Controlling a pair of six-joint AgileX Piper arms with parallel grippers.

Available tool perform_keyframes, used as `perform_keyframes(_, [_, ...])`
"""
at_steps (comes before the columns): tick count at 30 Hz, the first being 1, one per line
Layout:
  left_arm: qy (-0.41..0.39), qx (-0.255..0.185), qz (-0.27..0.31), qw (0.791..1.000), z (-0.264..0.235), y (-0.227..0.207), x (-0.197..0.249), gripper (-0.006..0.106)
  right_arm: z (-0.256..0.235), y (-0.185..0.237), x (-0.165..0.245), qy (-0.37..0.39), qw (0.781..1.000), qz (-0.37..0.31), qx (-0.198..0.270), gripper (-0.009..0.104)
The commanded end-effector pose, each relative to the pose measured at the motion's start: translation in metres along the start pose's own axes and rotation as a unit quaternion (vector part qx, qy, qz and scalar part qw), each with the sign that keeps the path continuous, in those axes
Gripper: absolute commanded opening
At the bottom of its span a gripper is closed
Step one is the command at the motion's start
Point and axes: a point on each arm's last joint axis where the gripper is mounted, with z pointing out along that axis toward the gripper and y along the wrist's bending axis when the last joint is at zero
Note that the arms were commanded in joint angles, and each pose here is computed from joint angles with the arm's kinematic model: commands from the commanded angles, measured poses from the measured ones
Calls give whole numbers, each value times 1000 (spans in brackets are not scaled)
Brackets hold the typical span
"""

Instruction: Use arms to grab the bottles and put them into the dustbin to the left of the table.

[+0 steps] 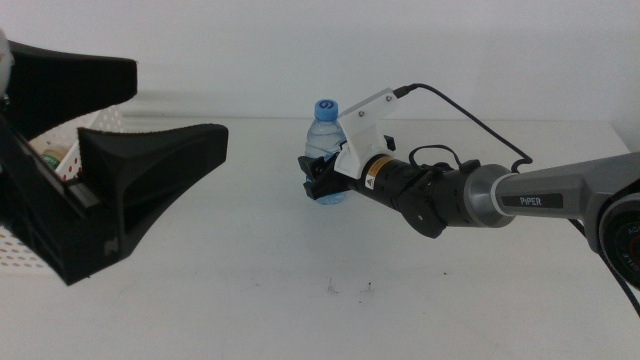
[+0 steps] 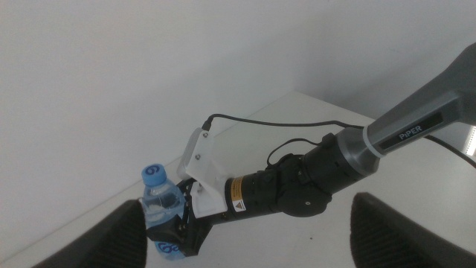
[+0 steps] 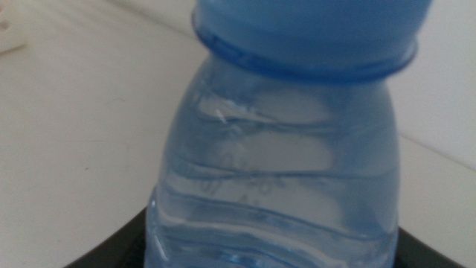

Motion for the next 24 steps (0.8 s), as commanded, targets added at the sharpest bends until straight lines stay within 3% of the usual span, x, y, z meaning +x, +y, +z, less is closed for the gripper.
perform_keyframes(1, [-5,-1,0,1000,-1,0,0,94,-1,3,-15,-33,999,-20,-13,11])
perform_keyframes(3, [-4,0,0,1000,-1,0,1,94,-1,3,-14,-33,999,-25,-17,23])
perform_keyframes(8, [-4,0,0,1000,-1,0,1,94,-1,3,-14,-33,999,-25,-17,69])
perform_keyframes(10, [-4,0,0,1000,-1,0,1,94,-1,3,-14,-31,999,-12,-17,82])
perform_keyframes(12, [-4,0,0,1000,-1,0,1,94,-2,3,-14,-22,1000,10,-18,87])
perform_keyframes(17, [-4,0,0,1000,-1,0,1,94,-18,10,-3,29,999,5,-44,87])
perform_keyframes(24, [-5,-1,0,1000,-1,0,0,94,-53,10,0,50,998,14,-43,87])
